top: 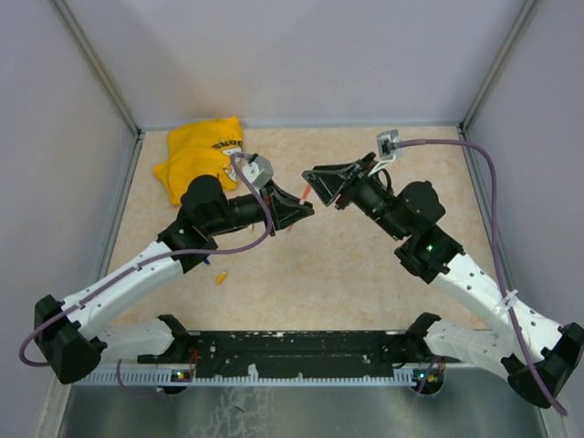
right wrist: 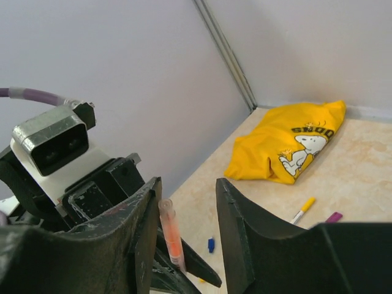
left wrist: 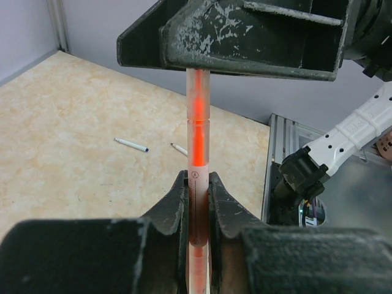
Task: Insert the pens into the pen caps
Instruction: Insert the pen cap onto the pen.
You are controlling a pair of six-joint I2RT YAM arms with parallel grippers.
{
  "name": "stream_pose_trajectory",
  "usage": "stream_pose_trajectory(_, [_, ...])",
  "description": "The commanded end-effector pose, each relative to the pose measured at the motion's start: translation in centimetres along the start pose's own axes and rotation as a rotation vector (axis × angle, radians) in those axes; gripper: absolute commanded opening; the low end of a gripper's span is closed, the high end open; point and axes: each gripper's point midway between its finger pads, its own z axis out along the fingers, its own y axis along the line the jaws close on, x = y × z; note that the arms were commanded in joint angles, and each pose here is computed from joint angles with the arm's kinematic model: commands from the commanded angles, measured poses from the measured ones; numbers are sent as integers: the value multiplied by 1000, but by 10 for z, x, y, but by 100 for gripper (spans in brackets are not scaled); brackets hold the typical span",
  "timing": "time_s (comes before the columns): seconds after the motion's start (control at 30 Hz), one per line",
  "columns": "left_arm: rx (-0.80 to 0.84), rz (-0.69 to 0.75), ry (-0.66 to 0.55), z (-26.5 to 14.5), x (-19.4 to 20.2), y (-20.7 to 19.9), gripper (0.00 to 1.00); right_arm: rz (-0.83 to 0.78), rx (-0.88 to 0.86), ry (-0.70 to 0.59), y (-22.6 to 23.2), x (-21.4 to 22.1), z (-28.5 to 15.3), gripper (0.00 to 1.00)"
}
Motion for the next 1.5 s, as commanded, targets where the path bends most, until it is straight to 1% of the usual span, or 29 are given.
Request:
stream_pose_trajectory(0.0, [39, 20, -31, 3, -19, -8, 0, 4, -74, -22, 23, -22, -1, 38])
stream_pose_trajectory(0.23, [34, 19, -32, 4, -20, -7, 0, 3, -80, -1, 23, -17, -1, 13])
stream_pose_trajectory(0.37, [24, 20, -41, 4, -23, -6, 0, -1, -81, 15, 21, -11, -1, 3])
stream_pose_trajectory(0.43, [20, 22, -51, 4, -27, -6, 0, -4, -77, 27, 20, -8, 0, 0])
stream_pose_trajectory(0.63, [7, 17, -98, 4, -45, -7, 0, -44, -87, 72, 15, 8, -2, 0])
stream_pose_trajectory(0.87, [7, 36, -191, 4, -78, -11, 0, -73, -34, 174, 0, 39, -9, 0])
stream_pose_trajectory(1.03, [16, 64, -263, 3, -103, -16, 0, -92, -6, 276, -1, 80, -17, 0])
stream_pose_trajectory(1.17, [15, 90, -312, 0, -120, -20, 0, -42, 23, 346, -10, 116, -32, 0])
stream_pose_trajectory(1.37, [15, 106, -338, 0, -129, -20, 0, 27, 69, 477, -28, 181, -63, 0])
stream_pose_trajectory(1.47, [18, 106, -342, 1, -129, -20, 0, 84, 64, 528, -29, 206, -76, 0])
